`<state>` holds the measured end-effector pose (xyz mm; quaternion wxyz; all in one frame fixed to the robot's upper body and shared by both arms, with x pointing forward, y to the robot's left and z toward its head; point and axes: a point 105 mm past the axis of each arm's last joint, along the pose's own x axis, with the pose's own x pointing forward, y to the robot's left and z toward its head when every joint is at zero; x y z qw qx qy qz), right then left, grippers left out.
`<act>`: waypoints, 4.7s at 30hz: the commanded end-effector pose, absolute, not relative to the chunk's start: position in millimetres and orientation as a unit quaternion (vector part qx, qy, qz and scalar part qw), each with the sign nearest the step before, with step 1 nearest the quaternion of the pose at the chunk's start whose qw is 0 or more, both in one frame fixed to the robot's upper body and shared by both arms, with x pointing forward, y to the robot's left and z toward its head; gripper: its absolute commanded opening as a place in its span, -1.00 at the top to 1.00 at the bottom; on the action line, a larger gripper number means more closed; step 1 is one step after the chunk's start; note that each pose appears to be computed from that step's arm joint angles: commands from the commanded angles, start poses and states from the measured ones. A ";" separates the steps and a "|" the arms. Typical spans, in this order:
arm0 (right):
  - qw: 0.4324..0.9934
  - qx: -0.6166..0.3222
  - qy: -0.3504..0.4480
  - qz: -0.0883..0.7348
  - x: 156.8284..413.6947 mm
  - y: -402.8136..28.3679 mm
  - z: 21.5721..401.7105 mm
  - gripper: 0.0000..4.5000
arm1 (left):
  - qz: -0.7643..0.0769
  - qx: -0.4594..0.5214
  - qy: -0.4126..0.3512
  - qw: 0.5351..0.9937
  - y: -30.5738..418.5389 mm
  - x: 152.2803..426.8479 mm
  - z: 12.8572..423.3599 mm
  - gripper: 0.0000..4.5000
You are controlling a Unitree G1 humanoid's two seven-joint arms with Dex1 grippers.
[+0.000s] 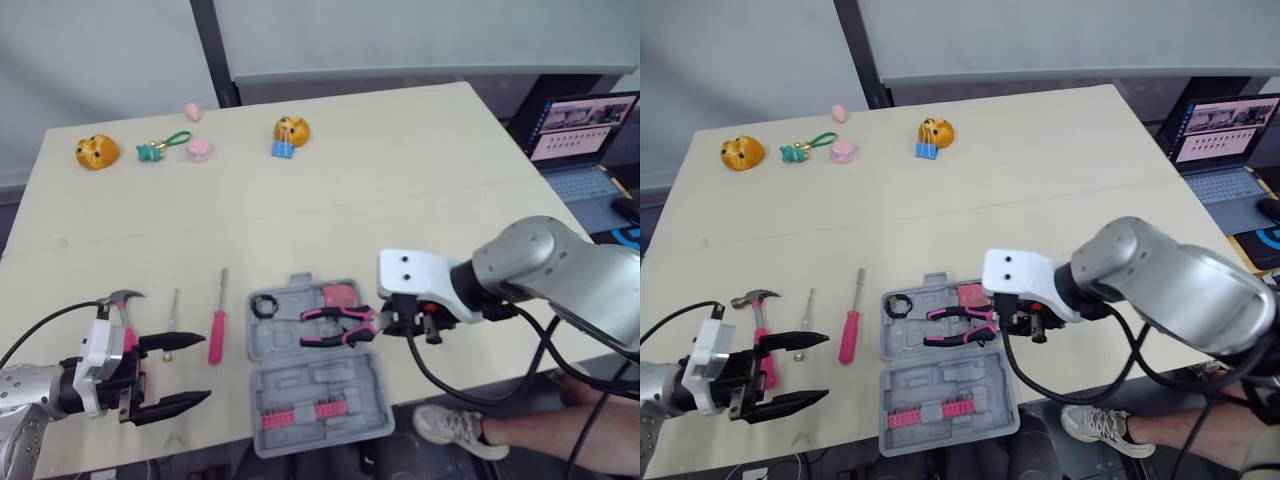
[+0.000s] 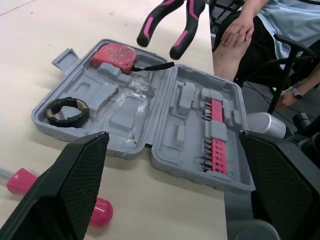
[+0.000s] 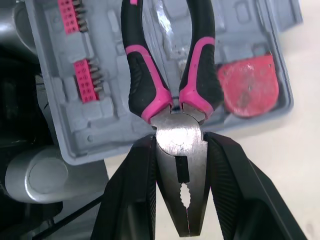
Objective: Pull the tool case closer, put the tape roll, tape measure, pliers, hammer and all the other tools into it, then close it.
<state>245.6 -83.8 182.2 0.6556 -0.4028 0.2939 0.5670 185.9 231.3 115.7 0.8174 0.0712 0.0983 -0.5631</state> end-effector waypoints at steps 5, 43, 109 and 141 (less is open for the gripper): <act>0.636 -0.429 0.278 0.579 257.6 -65.6 176.0 0.57 | -0.558 0.083 0.088 0.821 230.6 178.7 122.7 -1.00; 0.625 -0.395 0.284 0.610 279.2 -2.0 128.5 0.57 | -0.526 0.110 0.053 0.842 231.8 169.8 124.1 -1.00; 0.767 -0.153 0.090 0.617 271.6 -10.4 122.0 0.98 | -0.556 0.107 0.035 0.824 208.9 184.6 128.3 -1.00; 0.752 -0.249 0.144 0.593 287.6 -17.8 34.1 0.98 | -0.559 0.109 0.041 0.821 207.4 183.2 129.8 -1.00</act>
